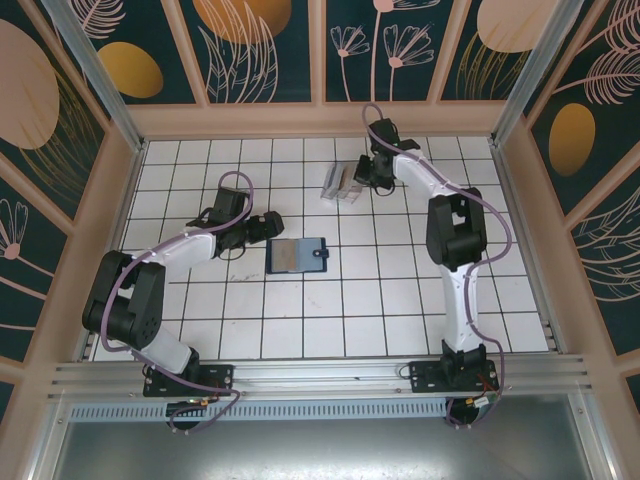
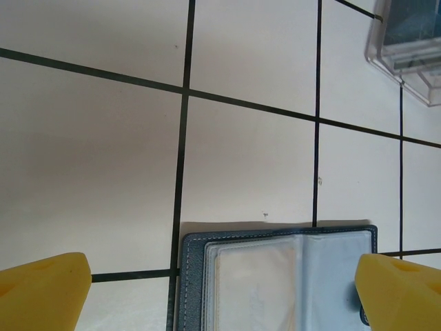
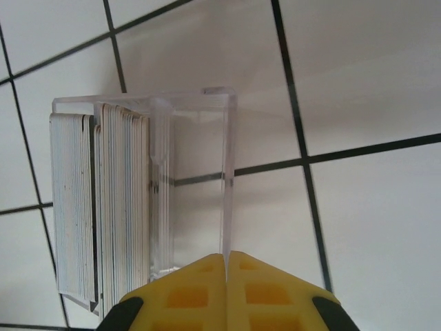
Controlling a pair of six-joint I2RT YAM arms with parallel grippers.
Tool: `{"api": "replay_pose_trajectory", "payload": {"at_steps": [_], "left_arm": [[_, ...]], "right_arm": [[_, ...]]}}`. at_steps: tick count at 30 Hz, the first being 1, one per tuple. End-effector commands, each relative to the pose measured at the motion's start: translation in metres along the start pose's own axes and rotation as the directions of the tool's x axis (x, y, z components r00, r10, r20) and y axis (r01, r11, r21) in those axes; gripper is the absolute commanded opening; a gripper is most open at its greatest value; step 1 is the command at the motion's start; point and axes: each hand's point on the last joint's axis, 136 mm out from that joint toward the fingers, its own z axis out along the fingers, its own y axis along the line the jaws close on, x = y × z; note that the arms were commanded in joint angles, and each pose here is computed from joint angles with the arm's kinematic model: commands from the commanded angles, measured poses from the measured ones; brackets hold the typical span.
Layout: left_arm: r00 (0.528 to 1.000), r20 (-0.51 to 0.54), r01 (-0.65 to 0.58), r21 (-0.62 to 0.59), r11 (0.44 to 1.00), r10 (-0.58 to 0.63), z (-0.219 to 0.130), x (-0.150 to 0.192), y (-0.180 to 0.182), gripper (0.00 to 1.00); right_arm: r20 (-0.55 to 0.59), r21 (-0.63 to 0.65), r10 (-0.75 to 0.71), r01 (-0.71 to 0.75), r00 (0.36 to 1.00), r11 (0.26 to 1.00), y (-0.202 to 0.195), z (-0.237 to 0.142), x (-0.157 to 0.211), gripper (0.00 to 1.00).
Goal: Put the credit cards into the card holder
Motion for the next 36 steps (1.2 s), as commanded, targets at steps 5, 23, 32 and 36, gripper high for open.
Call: {"api": "replay_pose_trajectory", "payload": {"at_steps": [5, 23, 32, 36], "left_arm": [[1.000, -0.024, -0.002, 0.007, 1.000, 0.002, 0.003, 0.001, -0.002, 0.99], [0.998, -0.037, 0.056, 0.098, 0.994, -0.052, 0.005, 0.013, -0.010, 0.99], [0.998, -0.028, 0.060, 0.110, 0.992, -0.057, 0.003, 0.010, -0.013, 0.98], [0.998, -0.024, 0.060, 0.103, 0.993, -0.058, 0.002, 0.010, -0.012, 0.98]], "right_arm": [[-0.100, 0.215, -0.062, 0.082, 0.993, 0.973, -0.080, -0.030, 0.036, 0.11], [-0.030, 0.041, -0.214, 0.215, 0.976, 0.976, -0.060, -0.077, 0.033, 0.39], [-0.114, 0.068, -0.178, 0.186, 0.977, 0.980, -0.069, -0.045, 0.036, 0.43], [-0.141, 0.058, -0.179, 0.189, 0.974, 0.980, -0.067, -0.037, 0.039, 0.43]]}}
